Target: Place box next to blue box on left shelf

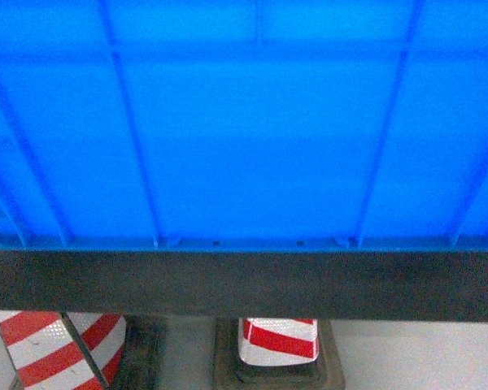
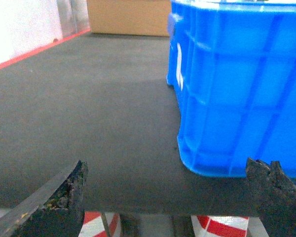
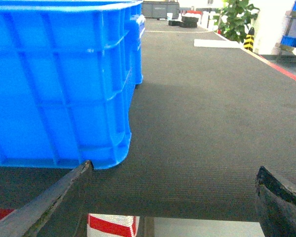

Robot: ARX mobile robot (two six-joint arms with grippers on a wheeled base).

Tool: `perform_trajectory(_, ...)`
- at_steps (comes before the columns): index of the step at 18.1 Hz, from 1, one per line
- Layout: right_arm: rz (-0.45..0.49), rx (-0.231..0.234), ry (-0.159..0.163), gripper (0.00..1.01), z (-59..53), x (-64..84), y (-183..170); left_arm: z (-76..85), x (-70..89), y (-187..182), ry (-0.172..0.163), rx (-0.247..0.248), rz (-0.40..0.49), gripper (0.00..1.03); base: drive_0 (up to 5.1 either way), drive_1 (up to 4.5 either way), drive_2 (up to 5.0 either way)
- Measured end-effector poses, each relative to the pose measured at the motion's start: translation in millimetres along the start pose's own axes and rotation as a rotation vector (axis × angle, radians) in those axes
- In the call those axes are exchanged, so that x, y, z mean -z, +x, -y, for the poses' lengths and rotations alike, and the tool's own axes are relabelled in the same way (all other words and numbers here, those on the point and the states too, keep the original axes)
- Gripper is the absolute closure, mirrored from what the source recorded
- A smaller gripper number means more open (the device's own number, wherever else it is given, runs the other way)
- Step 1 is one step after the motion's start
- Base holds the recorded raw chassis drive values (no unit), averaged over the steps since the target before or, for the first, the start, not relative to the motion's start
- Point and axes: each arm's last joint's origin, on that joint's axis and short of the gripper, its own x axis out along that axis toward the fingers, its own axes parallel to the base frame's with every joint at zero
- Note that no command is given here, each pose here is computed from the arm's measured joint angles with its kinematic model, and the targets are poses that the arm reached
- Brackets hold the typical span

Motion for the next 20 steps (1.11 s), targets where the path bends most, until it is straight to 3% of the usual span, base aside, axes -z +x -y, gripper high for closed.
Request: perform_trajectory(20,0.001,0.0,0.0,0.03,0.0,-0.1,0.0,0.0,-0.1,0.0,0.0,0.0,0.0,0.05,0.0,0.0,0.0)
